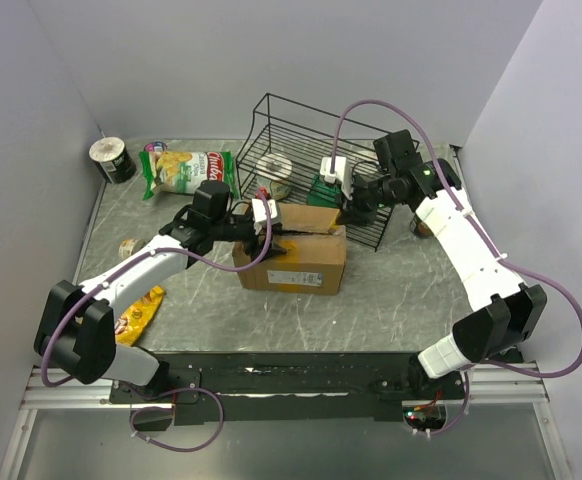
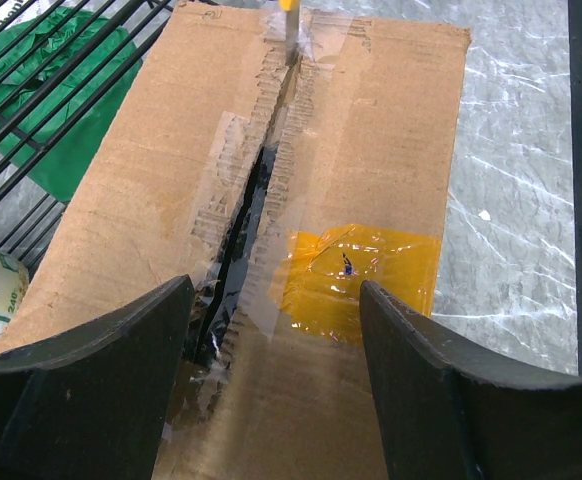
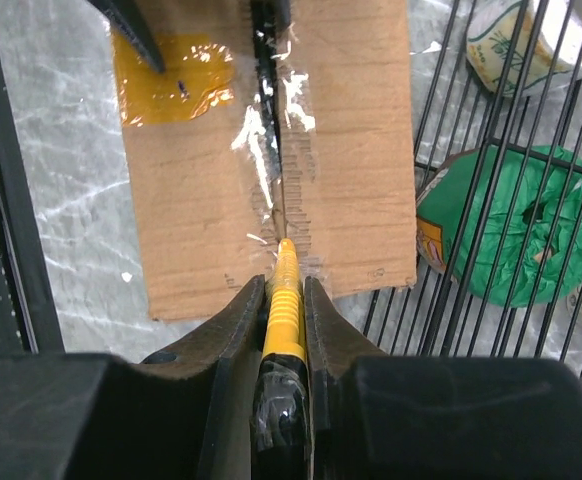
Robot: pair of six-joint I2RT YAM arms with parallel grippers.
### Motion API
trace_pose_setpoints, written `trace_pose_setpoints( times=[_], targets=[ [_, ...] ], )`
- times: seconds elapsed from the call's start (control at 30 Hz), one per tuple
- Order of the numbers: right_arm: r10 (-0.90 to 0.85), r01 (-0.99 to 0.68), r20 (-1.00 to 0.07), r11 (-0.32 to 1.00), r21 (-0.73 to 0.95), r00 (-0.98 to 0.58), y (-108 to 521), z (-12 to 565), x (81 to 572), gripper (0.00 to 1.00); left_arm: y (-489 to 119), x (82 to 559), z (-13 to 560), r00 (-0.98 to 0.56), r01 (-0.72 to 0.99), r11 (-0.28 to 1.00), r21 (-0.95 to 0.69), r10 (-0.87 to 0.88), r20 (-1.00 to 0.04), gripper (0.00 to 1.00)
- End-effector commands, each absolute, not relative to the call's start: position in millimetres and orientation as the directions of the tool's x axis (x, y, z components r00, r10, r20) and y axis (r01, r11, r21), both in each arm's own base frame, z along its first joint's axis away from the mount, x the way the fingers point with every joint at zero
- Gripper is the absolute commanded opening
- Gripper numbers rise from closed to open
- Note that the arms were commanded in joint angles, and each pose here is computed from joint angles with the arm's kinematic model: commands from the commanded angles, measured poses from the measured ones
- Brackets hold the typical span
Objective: Unpack the express box
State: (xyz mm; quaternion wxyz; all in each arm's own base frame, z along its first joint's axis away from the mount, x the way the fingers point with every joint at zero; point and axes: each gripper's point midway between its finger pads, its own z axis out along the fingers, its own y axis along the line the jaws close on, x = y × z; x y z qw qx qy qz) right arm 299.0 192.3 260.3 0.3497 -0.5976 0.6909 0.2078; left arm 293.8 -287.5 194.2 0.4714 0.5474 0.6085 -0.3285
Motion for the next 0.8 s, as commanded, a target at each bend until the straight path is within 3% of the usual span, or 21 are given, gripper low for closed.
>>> trace_pose_setpoints(
  times=[0.0, 0.77],
  targets=[
    [-0.720, -0.967, -0.694, 0.189, -0.172, -0.017, 176, 267, 291, 0.00, -262, 281, 124, -0.124, 0.973, 0.231, -0.001, 0.517, -0.847, 0.73],
    [-0.767, -0.958, -0.637, 0.230, -0.171, -0.071, 106, 265, 290, 0.00, -260, 280, 117, -0.119, 0.975, 0.222, 0.004, 0.539, -0.834, 0.73]
  ],
)
